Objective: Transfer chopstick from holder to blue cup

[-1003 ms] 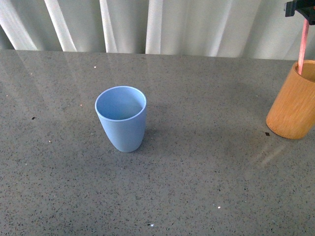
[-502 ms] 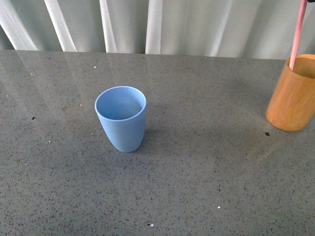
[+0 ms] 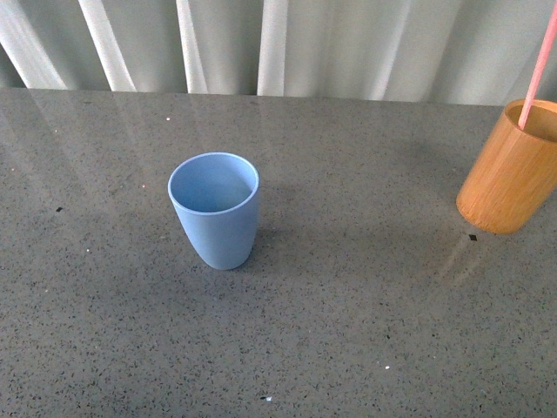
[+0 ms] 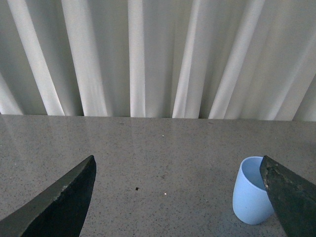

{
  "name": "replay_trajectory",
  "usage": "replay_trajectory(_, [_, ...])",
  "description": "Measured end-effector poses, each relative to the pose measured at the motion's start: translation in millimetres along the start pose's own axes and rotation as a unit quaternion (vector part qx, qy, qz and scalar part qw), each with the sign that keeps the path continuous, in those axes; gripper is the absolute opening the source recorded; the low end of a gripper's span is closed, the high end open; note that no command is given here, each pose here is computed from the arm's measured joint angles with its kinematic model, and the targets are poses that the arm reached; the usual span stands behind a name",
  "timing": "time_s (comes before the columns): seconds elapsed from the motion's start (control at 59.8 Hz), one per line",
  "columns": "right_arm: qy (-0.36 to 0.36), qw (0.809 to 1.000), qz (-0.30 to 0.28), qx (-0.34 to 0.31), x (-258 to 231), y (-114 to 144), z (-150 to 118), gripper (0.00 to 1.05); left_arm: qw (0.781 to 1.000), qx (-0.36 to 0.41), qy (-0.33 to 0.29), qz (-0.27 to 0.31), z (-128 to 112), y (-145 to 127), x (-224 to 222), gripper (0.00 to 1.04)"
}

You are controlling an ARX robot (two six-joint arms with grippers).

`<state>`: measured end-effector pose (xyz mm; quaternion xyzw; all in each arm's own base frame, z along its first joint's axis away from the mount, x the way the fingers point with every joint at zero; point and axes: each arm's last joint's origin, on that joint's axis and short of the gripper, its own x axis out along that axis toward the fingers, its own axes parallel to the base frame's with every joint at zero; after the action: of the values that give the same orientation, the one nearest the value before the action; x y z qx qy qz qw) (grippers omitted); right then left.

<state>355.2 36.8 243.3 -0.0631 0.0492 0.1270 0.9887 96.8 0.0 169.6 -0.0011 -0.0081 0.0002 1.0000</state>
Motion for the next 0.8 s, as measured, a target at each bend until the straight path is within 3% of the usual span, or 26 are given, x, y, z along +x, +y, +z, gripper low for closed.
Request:
replay_trajectory(0.217, [-0.059,0.998,-0.017,-0.009,-6,-3,40,0.02,1.0,0.0,0.0,0.0,0,0,0,0.98])
replay_trajectory(0.401, [-0.09,0.996,0.011,0.0,0,15,60,0.02,1.0,0.0,0.0,0.0,0,0,0,0.98])
replay_trajectory(0.585, [-0.11,0.99,0.078,0.041,15,51,68,0.02,1.0,0.0,0.0,0.0,0,0,0,0.98])
replay_trajectory(0.803, [-0.099,0.974,0.171,0.11,25,113,68,0.02,1.0,0.0,0.0,0.0,0,0,0,0.98])
